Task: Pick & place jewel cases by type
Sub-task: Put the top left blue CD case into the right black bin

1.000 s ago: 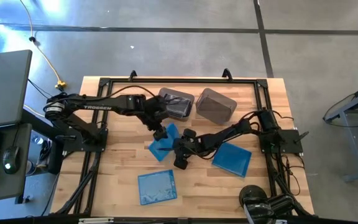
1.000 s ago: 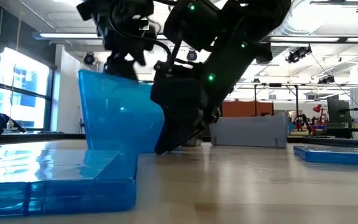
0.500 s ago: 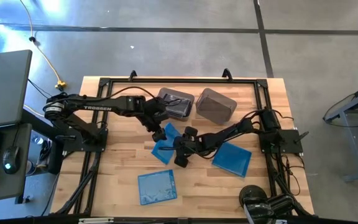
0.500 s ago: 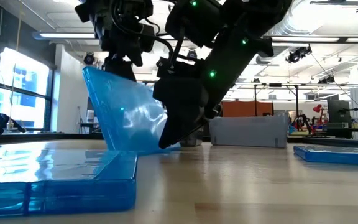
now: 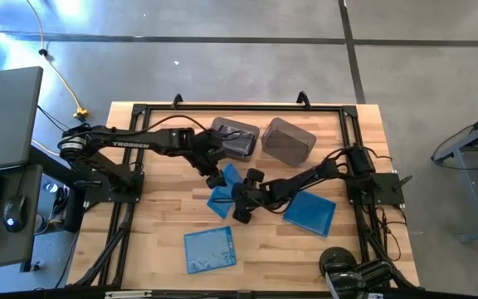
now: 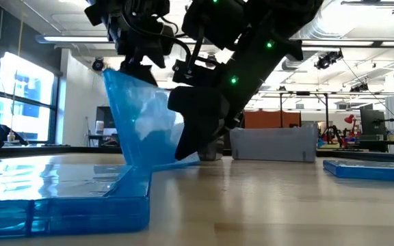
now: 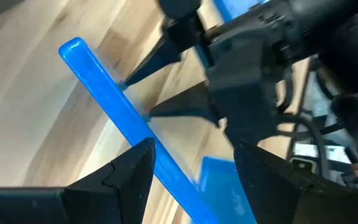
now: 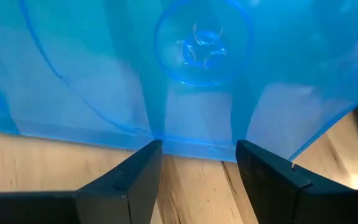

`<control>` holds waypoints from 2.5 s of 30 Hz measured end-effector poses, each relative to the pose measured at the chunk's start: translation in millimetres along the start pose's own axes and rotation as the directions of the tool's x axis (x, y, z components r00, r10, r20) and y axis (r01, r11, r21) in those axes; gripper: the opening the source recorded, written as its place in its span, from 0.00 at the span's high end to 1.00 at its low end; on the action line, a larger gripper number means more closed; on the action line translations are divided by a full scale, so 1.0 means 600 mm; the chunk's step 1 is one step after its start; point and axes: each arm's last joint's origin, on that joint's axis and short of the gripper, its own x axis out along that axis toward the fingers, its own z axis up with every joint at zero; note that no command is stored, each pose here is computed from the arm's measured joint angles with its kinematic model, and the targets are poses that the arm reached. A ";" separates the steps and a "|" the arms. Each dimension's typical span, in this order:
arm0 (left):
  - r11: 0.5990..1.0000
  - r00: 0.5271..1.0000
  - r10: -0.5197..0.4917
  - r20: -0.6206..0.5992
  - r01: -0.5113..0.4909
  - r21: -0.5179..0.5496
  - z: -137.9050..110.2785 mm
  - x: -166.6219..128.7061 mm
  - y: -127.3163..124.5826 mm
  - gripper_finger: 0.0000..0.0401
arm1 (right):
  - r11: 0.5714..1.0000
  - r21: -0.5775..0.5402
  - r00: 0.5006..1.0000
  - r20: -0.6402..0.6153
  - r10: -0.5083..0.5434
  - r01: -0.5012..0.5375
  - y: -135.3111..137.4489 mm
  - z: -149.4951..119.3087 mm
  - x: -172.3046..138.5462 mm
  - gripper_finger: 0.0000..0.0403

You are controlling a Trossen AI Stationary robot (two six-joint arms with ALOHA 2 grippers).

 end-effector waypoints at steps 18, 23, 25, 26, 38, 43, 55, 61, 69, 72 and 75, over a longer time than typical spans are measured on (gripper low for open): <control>0.961 0.962 -0.270 0.026 0.268 0.073 0.033 0.065 -0.014 0.45 | 0.999 0.027 0.995 -0.091 -0.044 0.046 0.025 -0.022 -0.042 0.49; 0.949 0.951 -0.308 0.013 0.306 0.074 0.030 0.068 -0.028 0.45 | 0.996 0.031 0.990 -0.115 -0.082 0.086 0.022 -0.029 -0.043 0.49; 0.951 0.952 -0.305 -0.008 0.305 0.059 0.028 0.067 -0.034 0.45 | 0.996 0.026 0.990 -0.116 -0.078 0.082 0.026 -0.031 -0.045 0.49; 0.951 0.953 -0.303 -0.020 0.304 0.058 0.026 0.067 -0.038 0.45 | 0.997 0.024 0.990 -0.119 -0.072 0.076 0.027 -0.032 -0.046 0.49; 0.937 0.949 -0.316 -0.008 0.313 0.152 0.044 0.051 -0.055 0.45 | 0.995 -0.017 0.989 -0.107 -0.097 0.096 0.043 -0.042 -0.057 0.49; 0.928 0.945 -0.328 -0.007 0.324 0.184 0.060 0.031 -0.075 0.45 | 0.995 -0.017 0.989 -0.108 -0.098 0.097 0.043 -0.042 -0.057 0.49; 0.988 0.978 0.080 -0.192 -0.052 0.148 0.018 0.008 -0.080 0.45 | 0.995 -0.019 0.989 -0.108 -0.098 0.097 0.043 -0.042 -0.057 0.49; 0.988 0.982 0.098 -0.160 -0.077 0.131 0.003 0.019 -0.108 0.45 | 0.995 -0.019 0.989 -0.109 -0.098 0.096 0.043 -0.043 -0.057 0.49; 0.980 0.978 0.153 -0.139 -0.132 0.150 -0.024 0.037 -0.139 0.45 | 0.995 -0.019 0.989 -0.109 -0.099 0.097 0.043 -0.043 -0.057 0.49; 0.978 0.984 0.147 -0.103 -0.129 0.166 -0.030 0.041 -0.154 0.45 | 0.995 -0.019 0.989 -0.108 -0.098 0.097 0.043 -0.042 -0.057 0.49; 0.977 0.983 0.163 -0.082 -0.149 0.155 -0.035 0.043 -0.160 0.45 | 0.995 -0.019 0.989 -0.108 -0.099 0.097 0.043 -0.043 -0.057 0.49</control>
